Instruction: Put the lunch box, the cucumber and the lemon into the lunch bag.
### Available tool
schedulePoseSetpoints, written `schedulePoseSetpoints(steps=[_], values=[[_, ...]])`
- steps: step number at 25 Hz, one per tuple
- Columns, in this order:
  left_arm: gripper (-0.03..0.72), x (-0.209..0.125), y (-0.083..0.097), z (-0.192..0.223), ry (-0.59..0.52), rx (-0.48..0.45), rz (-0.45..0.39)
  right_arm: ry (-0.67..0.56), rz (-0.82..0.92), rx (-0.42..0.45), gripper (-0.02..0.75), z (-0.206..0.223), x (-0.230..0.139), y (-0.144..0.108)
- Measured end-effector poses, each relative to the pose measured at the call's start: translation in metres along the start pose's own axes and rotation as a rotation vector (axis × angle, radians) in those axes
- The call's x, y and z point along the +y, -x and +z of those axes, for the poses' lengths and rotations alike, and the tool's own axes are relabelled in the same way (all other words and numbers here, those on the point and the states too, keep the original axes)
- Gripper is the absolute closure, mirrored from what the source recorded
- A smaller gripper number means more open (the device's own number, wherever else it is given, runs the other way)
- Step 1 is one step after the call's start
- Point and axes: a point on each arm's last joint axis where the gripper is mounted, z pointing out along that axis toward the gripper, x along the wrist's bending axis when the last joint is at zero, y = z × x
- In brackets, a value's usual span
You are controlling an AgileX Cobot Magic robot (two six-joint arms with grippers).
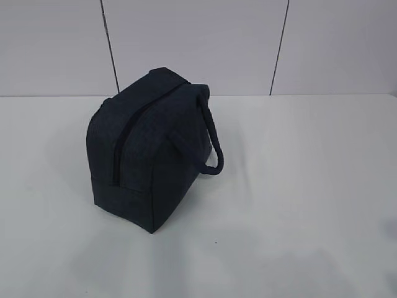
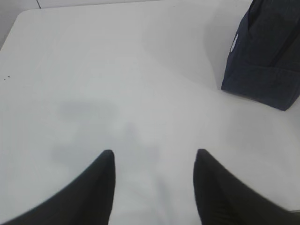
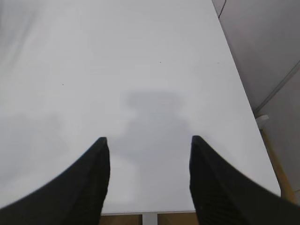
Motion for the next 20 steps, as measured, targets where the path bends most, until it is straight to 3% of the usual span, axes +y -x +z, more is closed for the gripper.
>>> schedulePoseSetpoints(steps=[20], values=[[0.328,0.0,0.0001,0.0,0.0,0.007,-0.004,0.0,0.0,0.0,0.318,0.0,0.0,0.0]])
